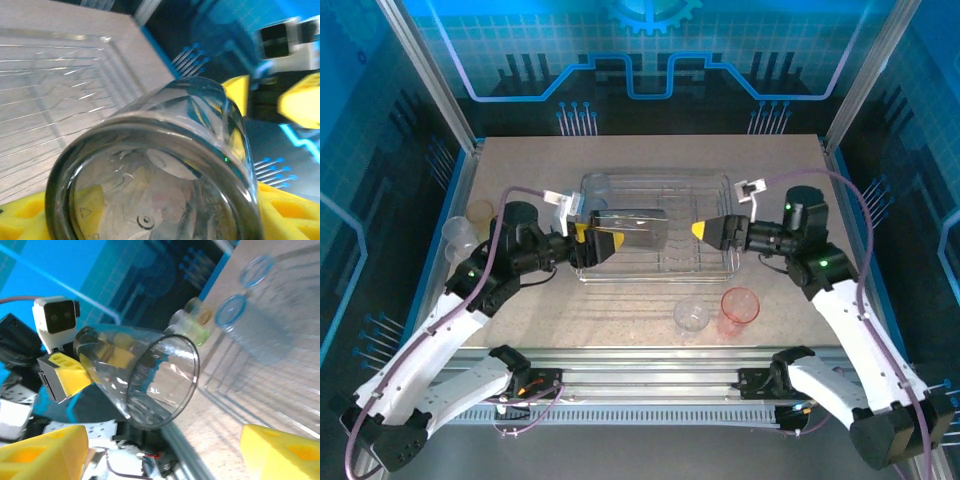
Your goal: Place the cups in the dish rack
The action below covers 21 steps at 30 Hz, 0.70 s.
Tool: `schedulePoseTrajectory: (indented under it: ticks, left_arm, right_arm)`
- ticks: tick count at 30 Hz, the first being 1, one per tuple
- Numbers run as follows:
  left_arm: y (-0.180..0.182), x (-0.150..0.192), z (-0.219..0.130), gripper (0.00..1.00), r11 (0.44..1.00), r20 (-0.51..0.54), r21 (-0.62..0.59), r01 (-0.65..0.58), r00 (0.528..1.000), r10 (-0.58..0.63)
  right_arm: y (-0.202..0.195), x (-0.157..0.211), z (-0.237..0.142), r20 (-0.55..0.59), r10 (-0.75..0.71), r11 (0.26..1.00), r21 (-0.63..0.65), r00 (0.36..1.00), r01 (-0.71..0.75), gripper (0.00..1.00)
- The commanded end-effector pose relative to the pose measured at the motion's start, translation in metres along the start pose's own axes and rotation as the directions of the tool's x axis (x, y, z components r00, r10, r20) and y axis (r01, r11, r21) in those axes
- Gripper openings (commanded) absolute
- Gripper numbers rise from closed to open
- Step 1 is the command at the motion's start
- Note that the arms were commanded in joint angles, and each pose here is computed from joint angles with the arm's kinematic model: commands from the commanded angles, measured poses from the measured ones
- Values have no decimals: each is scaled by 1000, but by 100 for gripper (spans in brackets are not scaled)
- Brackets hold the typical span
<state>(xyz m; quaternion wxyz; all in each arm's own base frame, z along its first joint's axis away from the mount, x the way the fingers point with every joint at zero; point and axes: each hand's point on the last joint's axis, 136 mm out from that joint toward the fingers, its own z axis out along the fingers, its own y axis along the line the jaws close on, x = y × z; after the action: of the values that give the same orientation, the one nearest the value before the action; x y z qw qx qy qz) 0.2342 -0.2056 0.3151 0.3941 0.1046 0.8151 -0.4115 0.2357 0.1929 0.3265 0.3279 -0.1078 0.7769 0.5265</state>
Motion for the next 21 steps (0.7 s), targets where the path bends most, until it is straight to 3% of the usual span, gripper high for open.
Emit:
schedulePoseTrajectory:
  ticks: [1, 4, 7, 12, 21]
  left_arm:
    - [27, 2, -13, 17, 977, -62, -206, -54, 997, 42]
    - [41, 9, -14, 10, 951, -165, -300, -78, 986, 29]
    - [53, 13, -13, 5, 920, -243, -379, -100, 970, 5]
    - [62, 21, 0, 2, 869, -371, -457, -190, 928, 7]
    - [88, 35, 39, 0, 713, -540, -592, -375, 842, -6]
  right_arm:
    - [-24, 8, -29, -33, -65, 968, 242, 997, 71, 80]
    - [-56, 9, -54, -66, -83, 867, 487, 994, 105, 79]
    - [-80, 13, -75, -89, -83, 768, 629, 993, 121, 80]
    - [-88, 16, -89, -90, -100, 720, 681, 991, 135, 80]
    - [-89, 21, -95, -69, -111, 708, 694, 991, 128, 80]
